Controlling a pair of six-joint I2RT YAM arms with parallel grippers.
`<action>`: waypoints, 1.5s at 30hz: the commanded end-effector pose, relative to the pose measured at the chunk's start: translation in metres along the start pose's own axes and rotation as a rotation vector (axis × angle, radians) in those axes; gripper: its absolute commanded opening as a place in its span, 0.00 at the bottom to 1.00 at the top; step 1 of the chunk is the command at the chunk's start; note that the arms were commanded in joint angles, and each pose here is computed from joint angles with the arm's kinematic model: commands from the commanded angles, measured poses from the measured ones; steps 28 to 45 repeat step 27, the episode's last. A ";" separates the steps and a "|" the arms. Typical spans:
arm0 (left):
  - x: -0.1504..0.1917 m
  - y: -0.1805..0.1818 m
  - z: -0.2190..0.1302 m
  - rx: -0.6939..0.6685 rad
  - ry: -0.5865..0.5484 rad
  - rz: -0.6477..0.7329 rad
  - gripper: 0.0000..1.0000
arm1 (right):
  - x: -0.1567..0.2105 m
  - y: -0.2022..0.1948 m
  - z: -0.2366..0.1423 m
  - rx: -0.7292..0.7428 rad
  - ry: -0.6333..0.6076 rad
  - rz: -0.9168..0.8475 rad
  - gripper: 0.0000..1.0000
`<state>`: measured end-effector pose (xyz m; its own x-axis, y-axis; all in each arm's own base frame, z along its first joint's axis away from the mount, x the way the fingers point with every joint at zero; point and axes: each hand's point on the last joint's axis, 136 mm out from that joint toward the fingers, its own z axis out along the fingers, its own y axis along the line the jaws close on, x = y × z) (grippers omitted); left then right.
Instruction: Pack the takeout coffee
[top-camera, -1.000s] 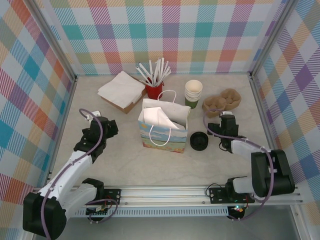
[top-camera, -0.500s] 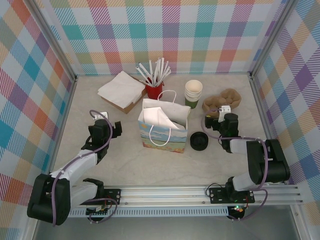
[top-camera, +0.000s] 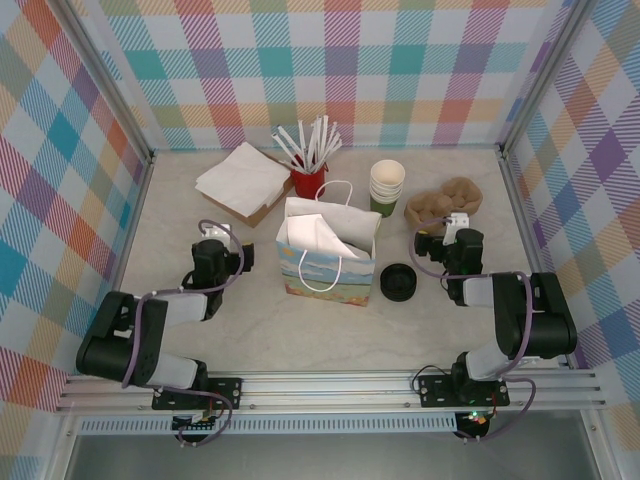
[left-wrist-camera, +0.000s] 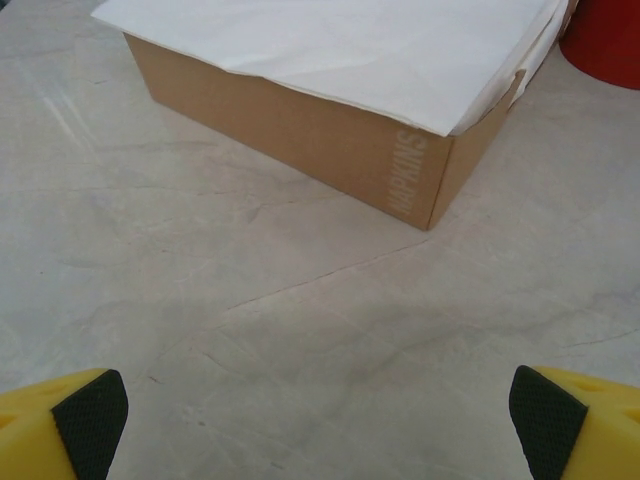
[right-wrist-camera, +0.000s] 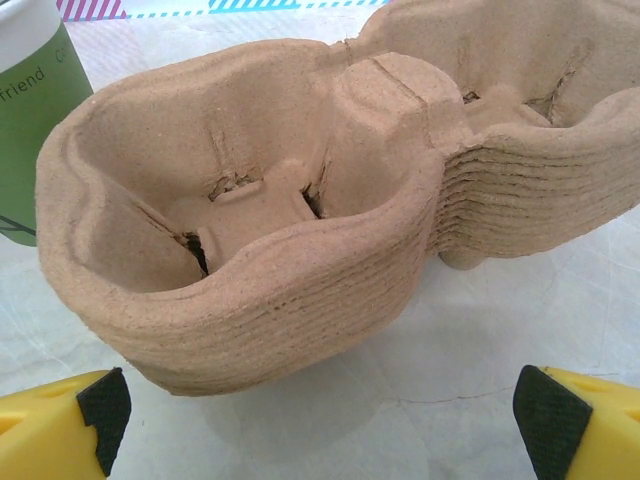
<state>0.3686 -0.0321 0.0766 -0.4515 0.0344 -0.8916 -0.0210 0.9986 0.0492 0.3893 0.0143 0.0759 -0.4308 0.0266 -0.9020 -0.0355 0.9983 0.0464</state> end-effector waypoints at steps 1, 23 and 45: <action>-0.021 0.008 0.006 0.024 -0.135 -0.039 1.00 | -0.017 0.003 0.001 -0.022 -0.056 0.014 1.00; -0.014 0.020 0.027 0.019 -0.041 -0.107 1.00 | -0.016 0.003 0.001 -0.022 -0.053 0.013 1.00; -0.014 0.021 0.027 0.017 -0.041 -0.108 1.00 | -0.016 0.003 0.001 -0.022 -0.054 0.013 1.00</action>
